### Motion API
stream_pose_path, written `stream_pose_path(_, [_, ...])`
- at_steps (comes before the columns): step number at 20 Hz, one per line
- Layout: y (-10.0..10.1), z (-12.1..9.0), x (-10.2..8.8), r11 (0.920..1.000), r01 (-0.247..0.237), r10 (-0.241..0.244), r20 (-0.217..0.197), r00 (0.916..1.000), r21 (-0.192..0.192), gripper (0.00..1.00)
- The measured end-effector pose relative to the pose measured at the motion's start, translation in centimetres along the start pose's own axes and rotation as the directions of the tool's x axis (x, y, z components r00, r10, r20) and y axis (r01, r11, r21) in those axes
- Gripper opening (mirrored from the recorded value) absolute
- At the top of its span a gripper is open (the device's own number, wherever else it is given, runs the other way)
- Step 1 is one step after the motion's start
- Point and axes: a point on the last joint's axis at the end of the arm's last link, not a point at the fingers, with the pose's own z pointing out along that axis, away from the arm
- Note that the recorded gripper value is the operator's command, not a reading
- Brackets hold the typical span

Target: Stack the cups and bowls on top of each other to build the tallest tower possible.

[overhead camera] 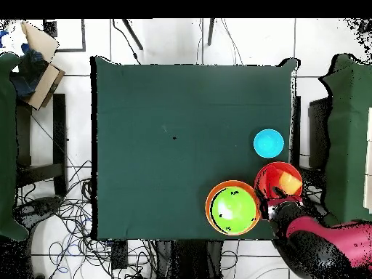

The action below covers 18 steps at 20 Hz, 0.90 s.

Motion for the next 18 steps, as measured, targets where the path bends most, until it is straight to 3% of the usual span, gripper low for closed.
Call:
stream_pose_path(8, [1.3, -2.0, -1.5, 0.9999, 0.011, -0.010, -0.013, 0.9999, 0.009, 1.00])
stream_pose_path(13, [3.2, -4.1, -4.0, 0.9998, 0.021, -0.021, -0.009, 0.9997, 0.004, 1.00])
stream_pose_path(18, [4.7, -4.5, -5.5, 0.9989, 0.046, -0.046, -0.018, 0.9988, 0.012, 1.00])
